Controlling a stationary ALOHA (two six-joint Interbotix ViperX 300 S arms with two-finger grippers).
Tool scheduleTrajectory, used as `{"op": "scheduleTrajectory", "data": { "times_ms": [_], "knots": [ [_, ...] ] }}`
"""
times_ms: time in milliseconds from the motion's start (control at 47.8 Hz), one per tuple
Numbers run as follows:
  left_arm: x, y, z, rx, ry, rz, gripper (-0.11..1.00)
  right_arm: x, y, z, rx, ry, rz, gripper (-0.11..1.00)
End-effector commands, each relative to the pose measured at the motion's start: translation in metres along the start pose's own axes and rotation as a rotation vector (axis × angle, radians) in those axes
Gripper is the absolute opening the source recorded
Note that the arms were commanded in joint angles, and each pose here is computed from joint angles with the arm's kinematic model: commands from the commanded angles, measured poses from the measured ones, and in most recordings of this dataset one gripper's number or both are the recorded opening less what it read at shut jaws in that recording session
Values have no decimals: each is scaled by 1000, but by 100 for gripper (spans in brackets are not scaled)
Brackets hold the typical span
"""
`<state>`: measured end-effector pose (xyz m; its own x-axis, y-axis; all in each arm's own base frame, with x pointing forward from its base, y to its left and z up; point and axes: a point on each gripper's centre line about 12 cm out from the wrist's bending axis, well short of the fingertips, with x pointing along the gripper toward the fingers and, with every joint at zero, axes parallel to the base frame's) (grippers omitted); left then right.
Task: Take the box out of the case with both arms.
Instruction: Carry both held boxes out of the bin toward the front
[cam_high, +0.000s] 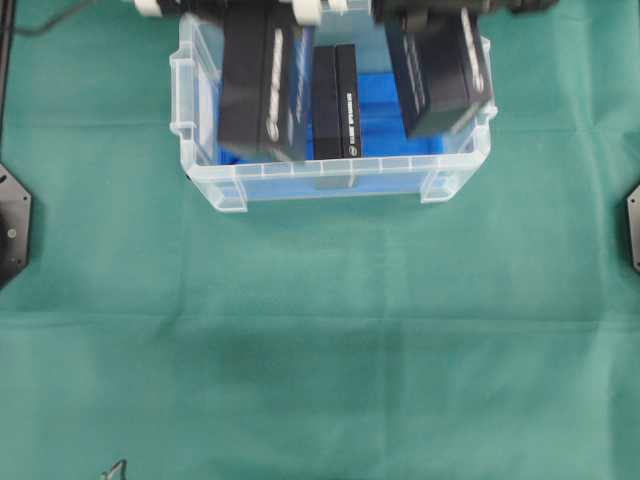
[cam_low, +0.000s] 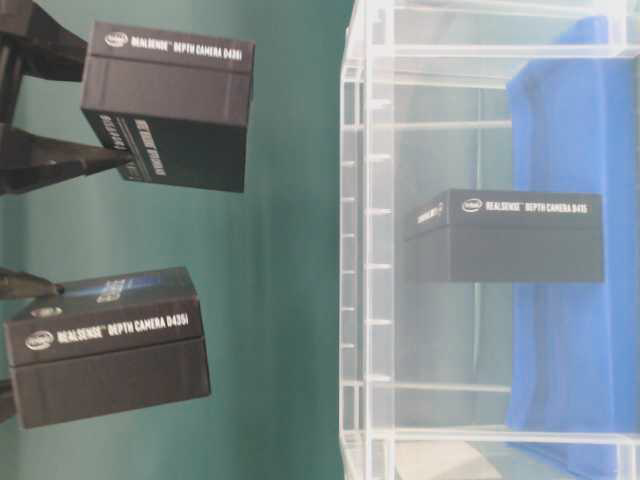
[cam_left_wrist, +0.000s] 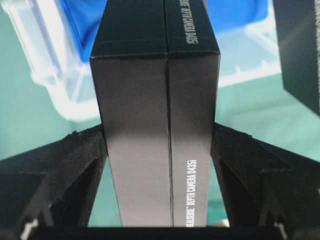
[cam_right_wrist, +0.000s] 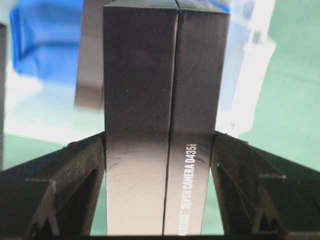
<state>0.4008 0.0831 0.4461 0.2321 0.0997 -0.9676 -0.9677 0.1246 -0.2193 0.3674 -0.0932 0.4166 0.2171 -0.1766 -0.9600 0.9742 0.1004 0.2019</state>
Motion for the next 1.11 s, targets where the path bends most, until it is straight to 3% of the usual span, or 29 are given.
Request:
{"op": "scheduleTrajectory", "data": {
  "times_ms": [0, 356, 586, 859, 1089],
  "knots": [
    [-18, 0, -19, -17, -4, -48, 62, -27, -2, -20, -34, -6, 51, 66],
    [-18, -13, -90, -85, 41, -46, 62, -40, 4, -95, -57, 3, 18, 66],
    [-16, -15, -130, -97, 67, -31, 62, -48, 4, -135, -45, 22, 24, 66],
    [-13, -13, -152, -88, 78, -10, 62, -53, 2, -165, 2, 24, 33, 66],
    [-12, -10, -163, -83, 83, 1, 62, -52, 0, -175, 29, 17, 16, 66]
  ]
}}
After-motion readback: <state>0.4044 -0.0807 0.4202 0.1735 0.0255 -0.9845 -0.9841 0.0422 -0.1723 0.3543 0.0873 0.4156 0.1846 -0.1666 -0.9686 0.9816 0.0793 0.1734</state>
